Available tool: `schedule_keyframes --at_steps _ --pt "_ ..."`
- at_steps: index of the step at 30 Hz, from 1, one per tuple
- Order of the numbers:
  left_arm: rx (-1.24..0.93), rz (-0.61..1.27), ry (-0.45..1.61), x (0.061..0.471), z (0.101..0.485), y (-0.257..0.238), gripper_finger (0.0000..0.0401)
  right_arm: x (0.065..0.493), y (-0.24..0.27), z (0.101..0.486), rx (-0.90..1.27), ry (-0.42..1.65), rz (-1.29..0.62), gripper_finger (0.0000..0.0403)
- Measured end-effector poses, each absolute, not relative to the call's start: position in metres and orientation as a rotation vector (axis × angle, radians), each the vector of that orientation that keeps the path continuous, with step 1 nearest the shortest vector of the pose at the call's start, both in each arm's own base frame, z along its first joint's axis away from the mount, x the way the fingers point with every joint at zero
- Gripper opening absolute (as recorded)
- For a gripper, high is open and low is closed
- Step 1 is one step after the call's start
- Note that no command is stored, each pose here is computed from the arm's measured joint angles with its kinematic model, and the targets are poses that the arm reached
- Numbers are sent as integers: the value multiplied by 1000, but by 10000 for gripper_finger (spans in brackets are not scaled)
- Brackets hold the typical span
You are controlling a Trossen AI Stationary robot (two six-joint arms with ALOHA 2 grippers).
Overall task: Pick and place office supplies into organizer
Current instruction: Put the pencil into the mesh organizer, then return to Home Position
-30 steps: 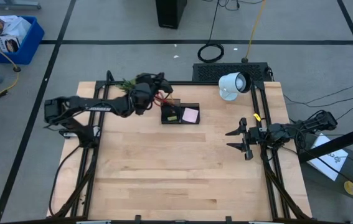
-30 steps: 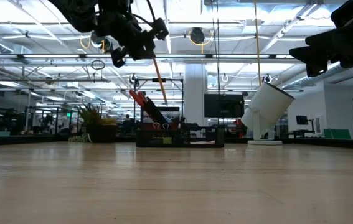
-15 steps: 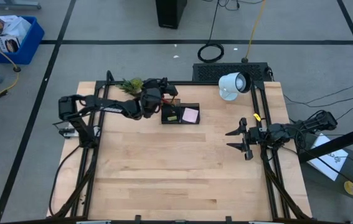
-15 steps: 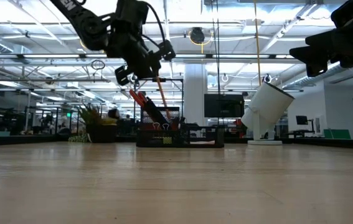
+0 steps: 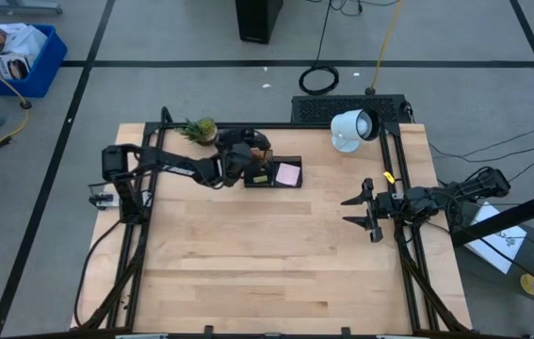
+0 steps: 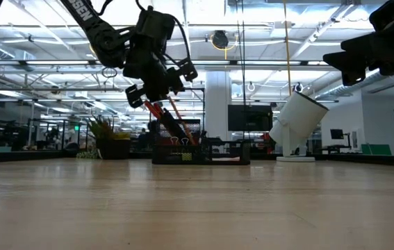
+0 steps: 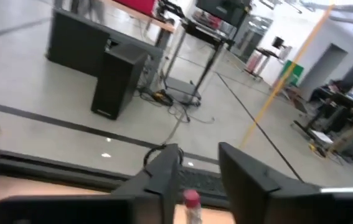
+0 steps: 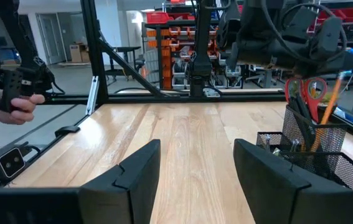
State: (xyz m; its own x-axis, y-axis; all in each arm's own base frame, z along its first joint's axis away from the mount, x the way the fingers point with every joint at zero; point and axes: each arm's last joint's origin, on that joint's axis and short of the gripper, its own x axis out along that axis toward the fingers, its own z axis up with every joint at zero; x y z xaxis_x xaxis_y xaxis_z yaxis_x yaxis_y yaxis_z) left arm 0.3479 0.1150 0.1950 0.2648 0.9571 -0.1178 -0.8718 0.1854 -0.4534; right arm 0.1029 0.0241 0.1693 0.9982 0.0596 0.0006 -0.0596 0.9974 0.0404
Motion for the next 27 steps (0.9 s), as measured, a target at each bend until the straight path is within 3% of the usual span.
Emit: schedule_keyframes --at_steps 13,16,21,27 --pt "-375 1426 -265 352 203 74 368 103 24 169 40 0 60 194" --pt "-355 1410 -263 353 210 51 394 103 24 169 40 0 60 194" --pt "-310 1326 -197 350 220 16 342 103 24 169 40 0 60 194" --pt "-249 1145 -34 344 224 -6 196 103 24 169 39 4 60 194"
